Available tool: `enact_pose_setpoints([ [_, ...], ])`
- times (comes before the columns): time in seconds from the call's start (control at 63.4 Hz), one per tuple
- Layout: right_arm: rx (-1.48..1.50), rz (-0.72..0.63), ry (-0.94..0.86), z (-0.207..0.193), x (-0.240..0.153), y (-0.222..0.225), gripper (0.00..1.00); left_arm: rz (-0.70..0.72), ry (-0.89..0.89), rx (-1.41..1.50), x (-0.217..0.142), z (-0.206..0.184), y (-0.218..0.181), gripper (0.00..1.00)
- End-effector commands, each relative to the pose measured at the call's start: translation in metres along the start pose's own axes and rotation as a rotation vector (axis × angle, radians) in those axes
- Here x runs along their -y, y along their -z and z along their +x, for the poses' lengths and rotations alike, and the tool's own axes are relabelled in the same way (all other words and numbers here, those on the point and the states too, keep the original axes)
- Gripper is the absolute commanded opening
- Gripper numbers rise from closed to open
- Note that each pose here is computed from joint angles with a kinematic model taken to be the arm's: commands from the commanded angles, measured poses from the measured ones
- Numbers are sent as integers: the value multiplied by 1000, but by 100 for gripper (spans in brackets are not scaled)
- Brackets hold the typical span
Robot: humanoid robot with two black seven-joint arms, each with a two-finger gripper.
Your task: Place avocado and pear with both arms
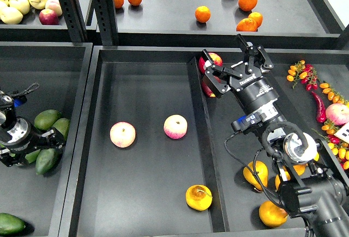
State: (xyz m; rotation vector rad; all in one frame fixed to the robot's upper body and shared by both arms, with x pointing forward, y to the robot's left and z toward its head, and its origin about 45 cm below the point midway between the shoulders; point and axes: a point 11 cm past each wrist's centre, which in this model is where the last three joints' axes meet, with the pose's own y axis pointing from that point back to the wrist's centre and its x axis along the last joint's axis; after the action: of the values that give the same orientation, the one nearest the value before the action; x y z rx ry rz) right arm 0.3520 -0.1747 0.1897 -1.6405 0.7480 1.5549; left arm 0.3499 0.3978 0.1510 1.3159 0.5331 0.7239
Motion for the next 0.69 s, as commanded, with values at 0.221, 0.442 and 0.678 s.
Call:
enact_pose_setpoints([
  [0.221, 12, -22, -23, 10, -6, -12, 100, -256, 115, -326, -27, 6, -20, 98],
  [0.442, 25, -43, -17, 25, -24, -23, 100, -445, 222, -500, -46, 5, -37, 98],
  [0.678, 15, -95, 40, 33, -42, -42, 100, -685, 382, -705, -56, -1, -48, 98],
])
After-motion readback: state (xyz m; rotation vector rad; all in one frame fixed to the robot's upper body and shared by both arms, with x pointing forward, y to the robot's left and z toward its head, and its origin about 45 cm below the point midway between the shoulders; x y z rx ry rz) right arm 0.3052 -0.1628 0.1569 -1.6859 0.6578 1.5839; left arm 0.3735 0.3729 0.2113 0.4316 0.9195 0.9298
